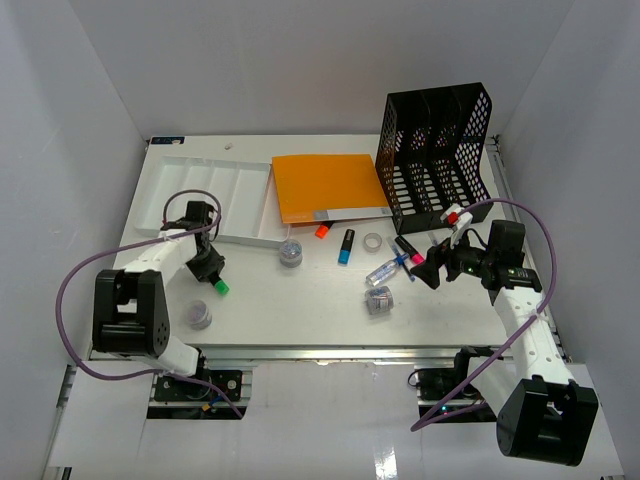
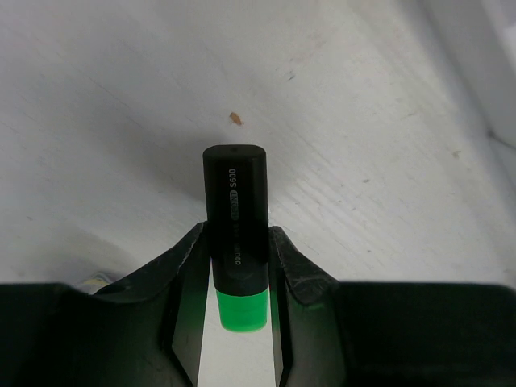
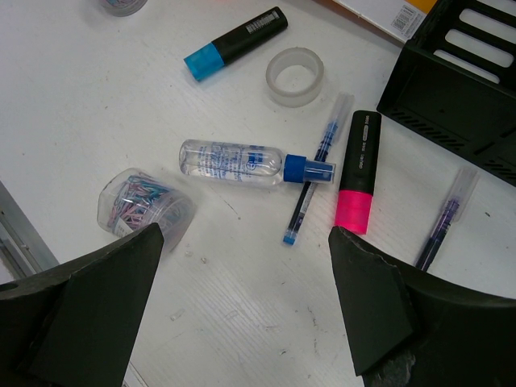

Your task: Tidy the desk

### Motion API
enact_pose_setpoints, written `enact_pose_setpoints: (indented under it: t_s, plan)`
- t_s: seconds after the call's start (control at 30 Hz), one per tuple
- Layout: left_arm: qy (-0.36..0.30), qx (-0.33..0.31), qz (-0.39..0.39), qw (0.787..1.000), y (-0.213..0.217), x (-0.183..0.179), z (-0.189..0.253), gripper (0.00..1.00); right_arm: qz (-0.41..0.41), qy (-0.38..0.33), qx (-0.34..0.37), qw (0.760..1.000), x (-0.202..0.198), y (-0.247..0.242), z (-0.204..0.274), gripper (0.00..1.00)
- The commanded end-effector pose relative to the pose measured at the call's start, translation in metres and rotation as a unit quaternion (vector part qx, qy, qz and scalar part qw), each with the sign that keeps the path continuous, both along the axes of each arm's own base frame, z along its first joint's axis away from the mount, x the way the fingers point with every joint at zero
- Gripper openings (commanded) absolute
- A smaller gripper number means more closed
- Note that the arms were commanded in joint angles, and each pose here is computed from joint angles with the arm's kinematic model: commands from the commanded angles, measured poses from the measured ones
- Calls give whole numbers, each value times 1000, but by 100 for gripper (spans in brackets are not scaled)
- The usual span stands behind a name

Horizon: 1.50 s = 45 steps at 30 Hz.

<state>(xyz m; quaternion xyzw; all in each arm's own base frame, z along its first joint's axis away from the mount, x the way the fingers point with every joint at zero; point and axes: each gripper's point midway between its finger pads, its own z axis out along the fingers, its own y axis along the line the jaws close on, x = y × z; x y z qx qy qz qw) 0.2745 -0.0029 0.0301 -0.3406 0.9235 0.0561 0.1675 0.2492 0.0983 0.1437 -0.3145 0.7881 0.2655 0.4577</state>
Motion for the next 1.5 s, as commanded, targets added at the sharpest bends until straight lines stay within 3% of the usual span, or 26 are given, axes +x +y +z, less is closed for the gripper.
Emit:
enact_pose_setpoints:
  t_s: [0.0,0.1,0.2,0.37,0.5,0.9,1.07,1.27,1.47]
  plan:
    - [-143,76,-46,986,22,51,92,6,6,-23,0,1000,5,1,17,90]
    - [-212,137,-104,962,34,77,151,4,9,-22,3,1000,4,2,17,90]
    - [-250,189,-126,941,45,107,176,4,13,-25,5,1000,3,3,19,90]
    - [-266,253,-199,909,62,175,192,0,14,-23,5,1000,3,3,18,90]
    - [-247,280,-244,895,74,218,178,0,15,-25,4,1000,2,3,19,90]
    - [-235,334,-244,879,156,276,154,8,33,0,16,999,-2,10,14,90]
    - [-210,325,-246,888,167,279,122,12,34,5,13,999,-2,10,11,90]
    - [-197,310,-257,894,167,277,97,29,34,6,11,999,-2,10,10,90]
    - [-203,304,-245,898,166,274,101,57,35,4,9,999,-2,9,9,90]
